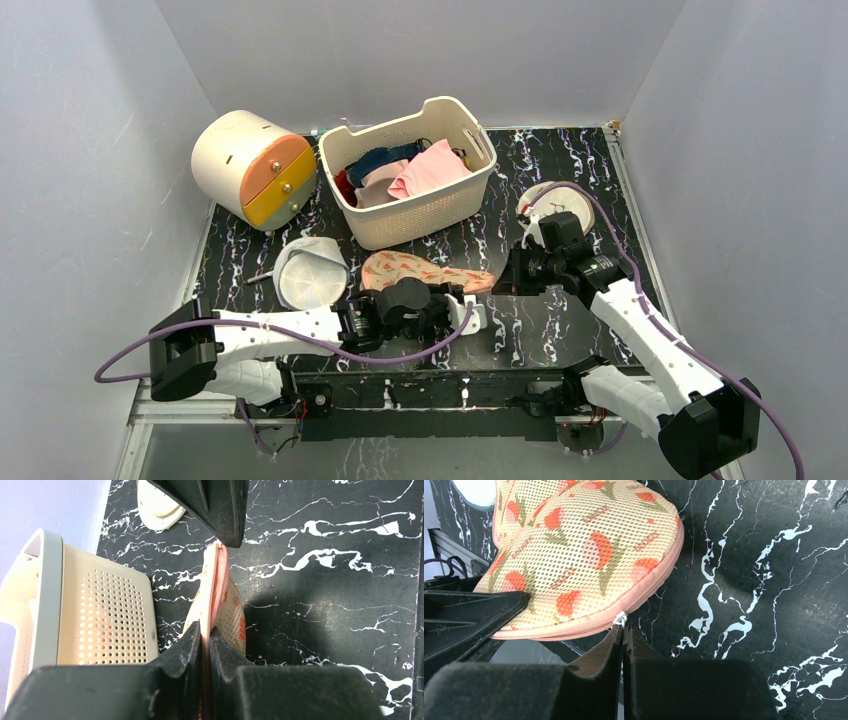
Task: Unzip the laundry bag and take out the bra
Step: Unzip the laundry bag at the center of the board.
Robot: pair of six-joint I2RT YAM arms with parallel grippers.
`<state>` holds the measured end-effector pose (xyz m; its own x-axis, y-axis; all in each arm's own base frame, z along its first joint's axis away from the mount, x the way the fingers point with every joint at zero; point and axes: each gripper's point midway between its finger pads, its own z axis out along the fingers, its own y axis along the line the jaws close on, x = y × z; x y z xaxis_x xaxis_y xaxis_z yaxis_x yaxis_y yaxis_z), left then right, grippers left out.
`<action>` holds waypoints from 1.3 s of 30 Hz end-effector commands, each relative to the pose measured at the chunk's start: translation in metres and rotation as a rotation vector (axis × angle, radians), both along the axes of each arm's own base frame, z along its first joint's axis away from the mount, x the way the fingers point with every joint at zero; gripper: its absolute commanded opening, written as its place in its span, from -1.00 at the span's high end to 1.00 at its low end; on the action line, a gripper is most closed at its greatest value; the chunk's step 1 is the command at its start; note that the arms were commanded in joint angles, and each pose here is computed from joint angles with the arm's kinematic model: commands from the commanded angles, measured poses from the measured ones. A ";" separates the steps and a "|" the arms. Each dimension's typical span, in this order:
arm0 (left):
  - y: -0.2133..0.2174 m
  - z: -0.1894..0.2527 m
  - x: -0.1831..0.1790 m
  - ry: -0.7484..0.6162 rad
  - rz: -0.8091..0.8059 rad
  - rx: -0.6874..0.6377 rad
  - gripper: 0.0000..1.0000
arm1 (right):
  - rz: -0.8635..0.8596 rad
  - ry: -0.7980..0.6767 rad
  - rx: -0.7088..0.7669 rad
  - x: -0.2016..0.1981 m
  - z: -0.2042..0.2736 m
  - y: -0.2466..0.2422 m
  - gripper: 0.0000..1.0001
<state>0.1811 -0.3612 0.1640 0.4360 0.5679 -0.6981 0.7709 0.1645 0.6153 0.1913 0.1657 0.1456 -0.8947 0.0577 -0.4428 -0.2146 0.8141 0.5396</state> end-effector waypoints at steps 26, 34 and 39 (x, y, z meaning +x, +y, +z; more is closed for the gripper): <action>0.017 0.075 0.006 -0.136 0.050 -0.224 1.00 | -0.057 -0.231 0.191 0.070 -0.020 0.000 1.00; 0.010 0.077 -0.001 -0.089 0.016 -0.254 1.00 | -0.059 -0.339 0.237 0.082 -0.028 0.004 1.00; 0.010 0.082 -0.003 -0.078 0.016 -0.291 1.00 | -0.038 -0.384 0.309 0.083 -0.027 0.012 1.00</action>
<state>0.1832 -0.3450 0.1952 0.4532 0.5069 -0.7333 0.7296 0.2617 0.6318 0.2529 0.1771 0.1020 -0.7651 0.2151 -0.6070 -0.3446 0.6595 0.6681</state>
